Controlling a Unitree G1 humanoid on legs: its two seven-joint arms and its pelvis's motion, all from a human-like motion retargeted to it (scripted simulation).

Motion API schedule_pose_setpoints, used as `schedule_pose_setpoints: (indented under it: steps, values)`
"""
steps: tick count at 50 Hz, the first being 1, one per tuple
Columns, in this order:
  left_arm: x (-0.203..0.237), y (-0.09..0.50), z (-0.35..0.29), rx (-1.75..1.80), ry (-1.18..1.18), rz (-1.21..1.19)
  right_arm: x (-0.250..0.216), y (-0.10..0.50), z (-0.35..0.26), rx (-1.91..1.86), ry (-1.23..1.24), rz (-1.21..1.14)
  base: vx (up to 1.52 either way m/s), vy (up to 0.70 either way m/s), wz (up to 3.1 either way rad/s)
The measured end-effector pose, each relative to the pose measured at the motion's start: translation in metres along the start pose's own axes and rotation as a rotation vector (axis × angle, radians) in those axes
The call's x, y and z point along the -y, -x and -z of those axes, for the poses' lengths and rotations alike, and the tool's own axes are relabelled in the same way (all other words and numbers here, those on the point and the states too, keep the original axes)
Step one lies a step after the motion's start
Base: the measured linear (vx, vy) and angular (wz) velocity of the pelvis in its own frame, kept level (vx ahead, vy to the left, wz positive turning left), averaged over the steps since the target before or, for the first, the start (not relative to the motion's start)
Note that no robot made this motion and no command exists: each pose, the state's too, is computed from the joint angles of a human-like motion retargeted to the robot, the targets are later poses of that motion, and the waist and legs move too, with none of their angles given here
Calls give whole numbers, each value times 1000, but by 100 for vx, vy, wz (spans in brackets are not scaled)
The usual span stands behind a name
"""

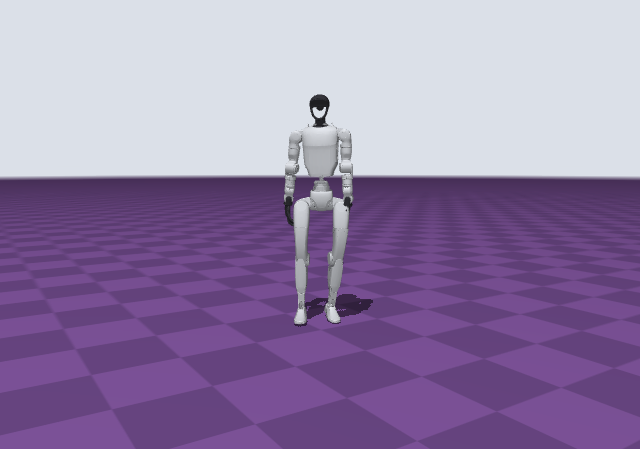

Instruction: In place motions

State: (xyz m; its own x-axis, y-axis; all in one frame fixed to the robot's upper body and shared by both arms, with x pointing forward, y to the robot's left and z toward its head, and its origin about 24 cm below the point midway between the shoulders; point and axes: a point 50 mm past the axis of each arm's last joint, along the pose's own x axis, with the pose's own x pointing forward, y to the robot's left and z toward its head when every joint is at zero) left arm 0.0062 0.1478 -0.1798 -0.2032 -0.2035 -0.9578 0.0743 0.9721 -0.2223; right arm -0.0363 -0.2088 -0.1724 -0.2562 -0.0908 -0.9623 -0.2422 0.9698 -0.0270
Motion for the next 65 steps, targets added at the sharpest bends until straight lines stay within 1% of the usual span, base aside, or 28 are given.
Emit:
schedule_pose_setpoints:
  steps: [5,17,21,25,28,34,41,47,53,57,60,65]
  values:
    - [-6,0,10,-40,-8,-20,0,1,-12,52,-1,-5,0,3,-18]
    - [-13,1,20,-65,-2,-26,13,11,-58,229,83,27,-5,-4,51]
    - [-15,2,13,-39,-21,-34,22,16,-72,297,99,47,-27,-3,118]
    - [-16,5,-8,31,-64,-69,34,22,-81,323,125,82,-47,-2,160]
    - [-15,5,-12,59,-62,-93,38,19,-70,262,161,76,-51,-13,203]
    - [-9,0,-1,67,69,-92,37,13,-48,156,151,89,-46,-17,268]
    - [-16,-1,24,23,322,-118,14,4,-28,131,89,12,-42,-15,326]
    - [-20,0,26,32,435,-150,3,0,-17,150,60,5,-31,1,363]
    - [-2,-4,25,4,397,-112,11,-3,8,77,18,14,-16,35,165]
    - [3,-5,19,4,326,-113,16,-1,6,60,-36,10,-15,41,92]
    - [-2,-2,14,5,256,-124,19,0,-2,113,-26,7,-7,34,205]
    - [-26,4,21,-32,180,-173,14,2,-18,138,47,2,-6,14,198]
